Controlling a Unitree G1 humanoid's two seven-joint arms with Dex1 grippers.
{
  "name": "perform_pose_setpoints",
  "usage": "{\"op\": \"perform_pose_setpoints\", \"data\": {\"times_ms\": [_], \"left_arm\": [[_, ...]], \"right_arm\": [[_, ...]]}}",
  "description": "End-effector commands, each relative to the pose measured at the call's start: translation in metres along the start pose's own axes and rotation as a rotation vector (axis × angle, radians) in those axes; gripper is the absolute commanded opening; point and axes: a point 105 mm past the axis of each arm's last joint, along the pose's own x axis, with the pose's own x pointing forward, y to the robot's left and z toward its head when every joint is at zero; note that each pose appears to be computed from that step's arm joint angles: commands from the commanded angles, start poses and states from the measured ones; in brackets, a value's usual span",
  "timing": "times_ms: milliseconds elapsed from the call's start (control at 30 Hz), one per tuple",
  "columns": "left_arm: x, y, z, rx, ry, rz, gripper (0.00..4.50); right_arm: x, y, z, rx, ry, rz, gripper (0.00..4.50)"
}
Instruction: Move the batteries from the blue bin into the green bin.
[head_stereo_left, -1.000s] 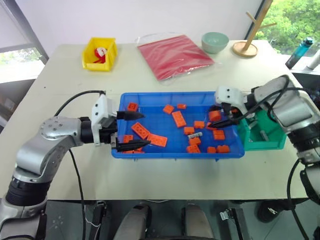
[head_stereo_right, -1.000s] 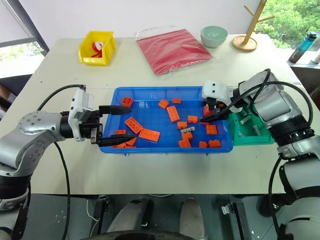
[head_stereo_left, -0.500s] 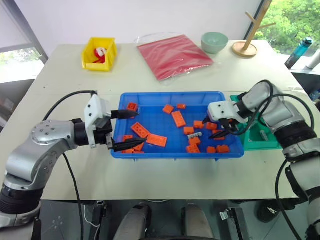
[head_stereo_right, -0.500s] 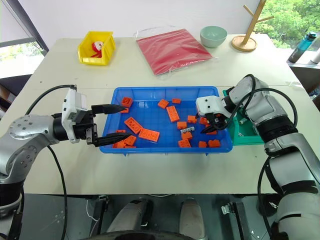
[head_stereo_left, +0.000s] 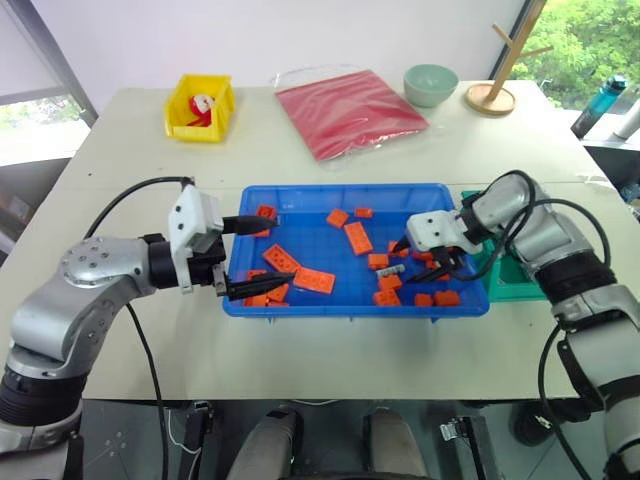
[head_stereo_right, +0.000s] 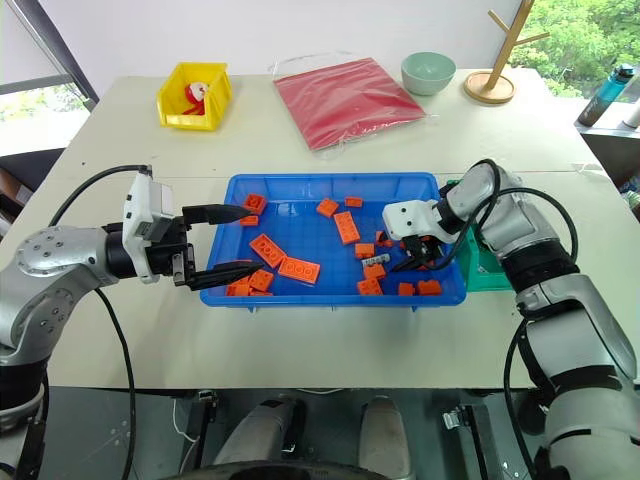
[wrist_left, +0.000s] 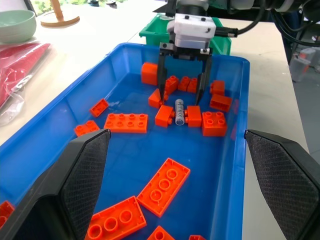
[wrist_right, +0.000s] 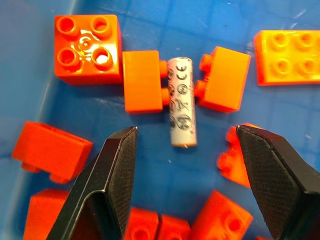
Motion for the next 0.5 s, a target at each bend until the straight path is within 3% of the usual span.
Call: {"op": "perform_pose_setpoints", "data": {"times_ms": [33, 100, 200, 333, 367, 500], "left_arm": [[-0.002, 0.002, 0.011, 0.049, -0.015, 0.005, 4.5], [-0.002, 0.003, 0.012, 0.052, -0.016, 0.007, 4.5], [-0.002, 0.003, 0.012, 0.054, -0.016, 0.011, 4.5], [-0.002, 0.004, 0.012, 0.057, -0.016, 0.017, 4.5], [-0.002, 0.004, 0.013, 0.059, -0.017, 0.02, 4.5], [-0.003, 0.005, 0.013, 0.063, -0.018, 0.028, 4.5]], "right_arm": [[-0.004, -0.006, 0.002, -0.038, 0.008, -0.039, 3.21], [-0.001, -0.004, 0.002, -0.041, 0.012, -0.027, 3.21], [0.002, -0.003, 0.002, -0.042, 0.012, -0.018, 2.37], [0.007, -0.006, 0.001, -0.037, 0.014, -0.019, 0.34], [0.008, -0.005, 0.001, -0.037, 0.014, -0.014, 0.01], [0.009, -0.003, 0.003, -0.028, 0.005, 0.002, 0.02]]}}
